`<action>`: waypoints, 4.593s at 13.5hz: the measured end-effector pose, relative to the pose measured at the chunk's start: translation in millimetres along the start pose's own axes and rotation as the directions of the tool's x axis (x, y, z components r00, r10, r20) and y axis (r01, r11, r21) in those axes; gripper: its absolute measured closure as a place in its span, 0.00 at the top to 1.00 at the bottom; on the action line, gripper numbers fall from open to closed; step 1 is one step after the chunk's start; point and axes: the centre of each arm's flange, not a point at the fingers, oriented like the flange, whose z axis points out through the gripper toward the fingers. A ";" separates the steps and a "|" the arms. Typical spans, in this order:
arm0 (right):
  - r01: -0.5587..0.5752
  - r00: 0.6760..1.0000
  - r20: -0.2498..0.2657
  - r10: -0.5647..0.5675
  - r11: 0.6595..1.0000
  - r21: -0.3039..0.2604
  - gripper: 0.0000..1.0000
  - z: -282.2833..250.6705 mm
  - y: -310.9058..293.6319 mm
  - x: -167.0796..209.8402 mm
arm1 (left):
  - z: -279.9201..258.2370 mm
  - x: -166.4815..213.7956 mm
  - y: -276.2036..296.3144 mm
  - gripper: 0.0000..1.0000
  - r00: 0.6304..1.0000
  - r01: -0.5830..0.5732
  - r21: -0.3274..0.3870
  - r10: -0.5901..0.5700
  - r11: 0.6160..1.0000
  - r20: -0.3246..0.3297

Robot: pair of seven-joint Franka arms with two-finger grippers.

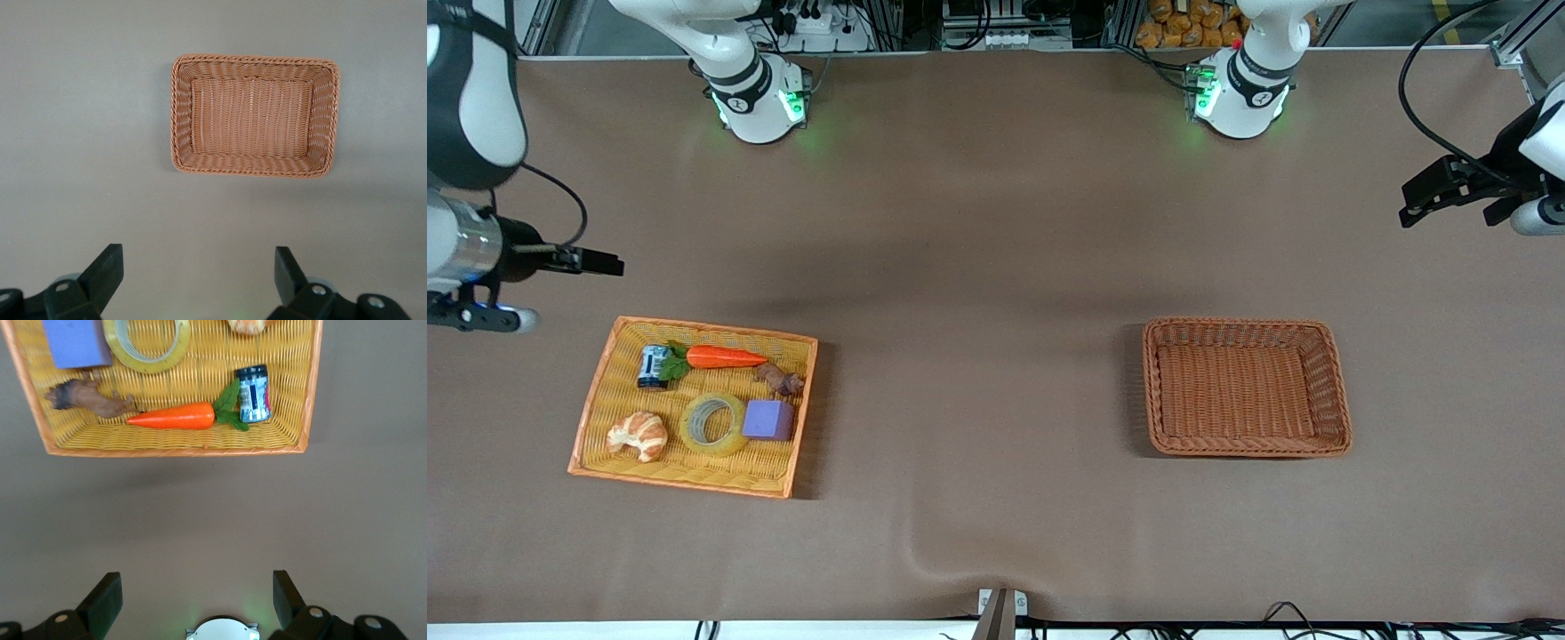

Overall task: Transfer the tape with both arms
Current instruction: 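Reach the right gripper down over the tape roll in the tray, then close the right gripper on the tape roll's rim and lift it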

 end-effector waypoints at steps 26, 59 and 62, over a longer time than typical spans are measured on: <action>0.016 0.953 -0.304 -0.010 1.000 0.019 1.00 203.0 -33.9 173.0 | 1.3 1.4 -1.3 1.00 1.000 0.002 -0.001 -0.002 1.000 0.002; 0.000 0.965 -0.263 0.006 1.000 0.021 0.22 166.6 -16.1 166.0 | 3.7 2.9 -2.4 1.00 1.000 0.003 -0.002 -0.003 1.000 0.007; 0.041 0.975 -0.218 -0.036 0.999 0.019 0.22 125.6 -10.3 146.4 | 3.6 2.9 -2.6 1.00 1.000 0.004 -0.002 -0.004 1.000 0.006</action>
